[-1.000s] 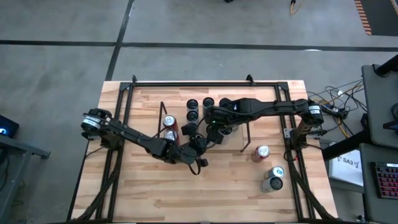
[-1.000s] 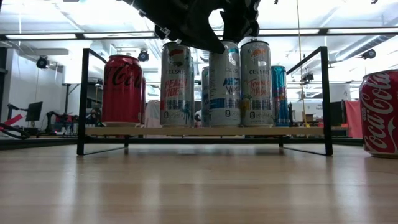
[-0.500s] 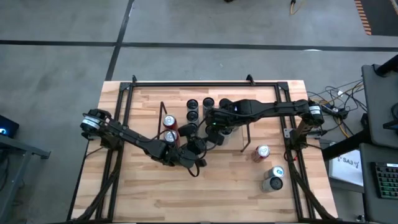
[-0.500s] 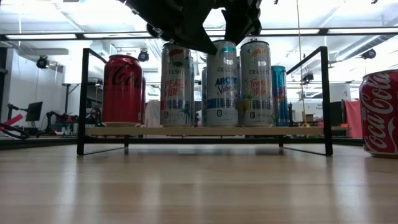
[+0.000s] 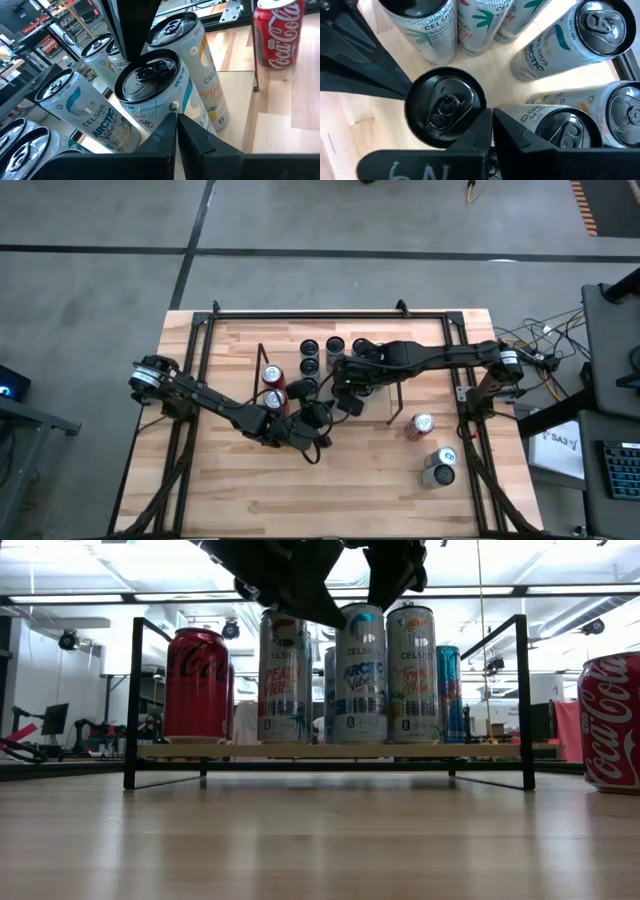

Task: Place canned beverage on shelf
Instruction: Adjust the white and blue soda cans

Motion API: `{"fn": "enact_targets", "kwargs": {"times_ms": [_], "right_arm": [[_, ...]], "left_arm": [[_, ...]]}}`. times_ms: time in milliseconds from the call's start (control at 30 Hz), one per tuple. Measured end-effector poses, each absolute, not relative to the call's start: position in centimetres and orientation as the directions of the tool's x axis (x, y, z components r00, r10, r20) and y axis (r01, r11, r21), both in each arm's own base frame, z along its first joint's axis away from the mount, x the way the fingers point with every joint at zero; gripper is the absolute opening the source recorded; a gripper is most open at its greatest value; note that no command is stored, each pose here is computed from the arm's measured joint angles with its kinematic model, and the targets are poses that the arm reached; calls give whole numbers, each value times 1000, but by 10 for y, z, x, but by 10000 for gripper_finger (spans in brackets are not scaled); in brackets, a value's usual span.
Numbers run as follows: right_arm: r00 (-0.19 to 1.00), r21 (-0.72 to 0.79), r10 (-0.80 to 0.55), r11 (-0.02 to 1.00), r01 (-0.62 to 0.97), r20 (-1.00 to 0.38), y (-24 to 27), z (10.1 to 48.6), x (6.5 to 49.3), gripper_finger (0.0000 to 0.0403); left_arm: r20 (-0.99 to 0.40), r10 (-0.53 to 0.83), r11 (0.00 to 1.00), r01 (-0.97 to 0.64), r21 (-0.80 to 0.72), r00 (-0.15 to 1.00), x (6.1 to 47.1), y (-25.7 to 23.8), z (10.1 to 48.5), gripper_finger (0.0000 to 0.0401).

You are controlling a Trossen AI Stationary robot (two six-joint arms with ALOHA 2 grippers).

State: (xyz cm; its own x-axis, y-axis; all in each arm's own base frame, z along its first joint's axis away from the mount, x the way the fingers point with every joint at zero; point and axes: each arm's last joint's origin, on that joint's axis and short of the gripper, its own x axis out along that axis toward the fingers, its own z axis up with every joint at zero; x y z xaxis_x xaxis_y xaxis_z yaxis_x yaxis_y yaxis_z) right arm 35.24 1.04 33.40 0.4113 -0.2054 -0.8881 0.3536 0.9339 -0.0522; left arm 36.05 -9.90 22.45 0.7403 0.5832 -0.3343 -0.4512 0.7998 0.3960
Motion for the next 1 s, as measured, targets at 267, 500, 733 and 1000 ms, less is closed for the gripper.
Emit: {"fn": "enact_targets", "kwargs": {"times_ms": [267, 500, 733, 1000], "right_arm": [[408, -58, -210, 933, 355, -888, 10, 334, 352, 9], [419, -52, -207, 934, 353, -884, 11, 337, 352, 9], [461, -70, -230, 938, 338, -857, 10, 350, 353, 9], [539, -72, -234, 950, 304, -809, 10, 363, 358, 9]], "left_arm": [[-324, 608, 780, -468, 416, 725, 360, -98, 224, 0], [-321, 599, 785, -460, 414, 733, 358, -102, 226, 0], [-307, 553, 794, -379, 476, 774, 349, -117, 239, 0], [-292, 495, 743, -224, 631, 819, 326, -133, 266, 0]]}}
